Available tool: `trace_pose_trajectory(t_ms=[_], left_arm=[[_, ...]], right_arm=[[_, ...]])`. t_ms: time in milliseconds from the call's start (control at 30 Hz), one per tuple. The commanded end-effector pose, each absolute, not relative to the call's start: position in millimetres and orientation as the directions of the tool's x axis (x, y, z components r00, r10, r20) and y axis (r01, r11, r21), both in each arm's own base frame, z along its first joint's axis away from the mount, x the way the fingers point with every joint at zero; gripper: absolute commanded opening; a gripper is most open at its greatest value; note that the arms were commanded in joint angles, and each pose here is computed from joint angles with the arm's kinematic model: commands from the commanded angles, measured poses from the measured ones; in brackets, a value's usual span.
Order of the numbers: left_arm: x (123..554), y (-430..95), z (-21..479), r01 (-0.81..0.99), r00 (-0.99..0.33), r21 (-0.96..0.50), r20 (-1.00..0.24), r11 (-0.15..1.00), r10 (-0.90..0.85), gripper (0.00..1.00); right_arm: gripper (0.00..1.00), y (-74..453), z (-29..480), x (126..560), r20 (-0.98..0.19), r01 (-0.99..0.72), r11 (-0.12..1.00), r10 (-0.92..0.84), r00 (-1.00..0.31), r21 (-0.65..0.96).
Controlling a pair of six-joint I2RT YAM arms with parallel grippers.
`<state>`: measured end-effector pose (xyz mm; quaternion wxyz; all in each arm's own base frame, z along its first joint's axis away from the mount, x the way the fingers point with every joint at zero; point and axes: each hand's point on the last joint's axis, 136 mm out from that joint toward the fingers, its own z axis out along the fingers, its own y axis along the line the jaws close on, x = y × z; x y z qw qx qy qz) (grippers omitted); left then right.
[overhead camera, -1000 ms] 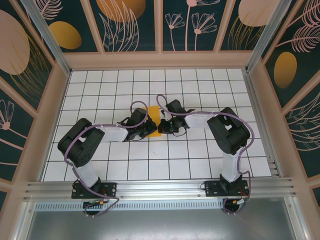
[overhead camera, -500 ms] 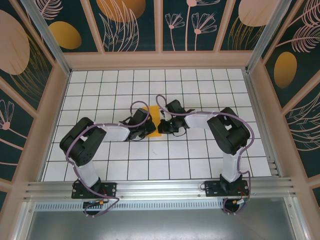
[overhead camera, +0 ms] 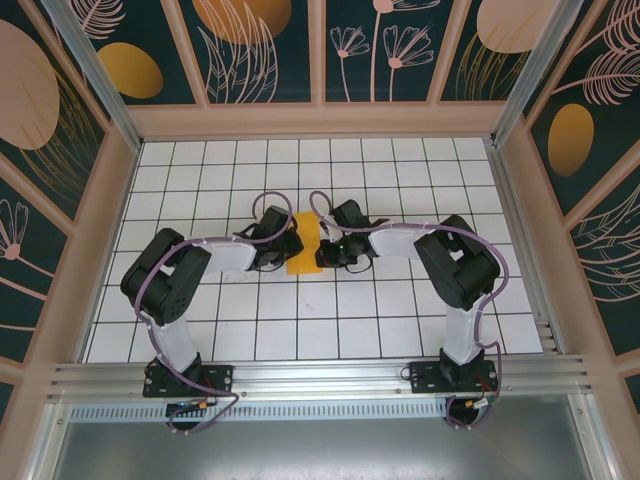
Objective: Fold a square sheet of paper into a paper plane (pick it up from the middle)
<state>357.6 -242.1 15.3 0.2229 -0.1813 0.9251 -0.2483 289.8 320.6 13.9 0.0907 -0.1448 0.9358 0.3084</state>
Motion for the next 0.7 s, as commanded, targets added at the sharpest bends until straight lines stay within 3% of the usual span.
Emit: trace_pose_trajectory(t_ms=[0, 300, 667], left_arm=[[367, -217, 6, -0.263, -0.818, -0.473, -0.353, 0.841, -0.454, 0.1], [374, -198, 8, -0.28, -0.801, -0.446, -0.378, 0.85, -0.463, 0.11], [386, -198, 77, -0.164, -0.773, -0.489, -0.476, 0.857, -0.42, 0.15]], right_arm=[[0.04, 266, -52, 259, -0.083, -0.249, 0.905, -0.235, -0.968, 0.344], [0.04, 267, -50, 262, -0.09, -0.247, 0.906, -0.23, -0.969, 0.345], [0.04, 275, -37, 266, -0.116, -0.259, 0.887, -0.232, -0.966, 0.382]])
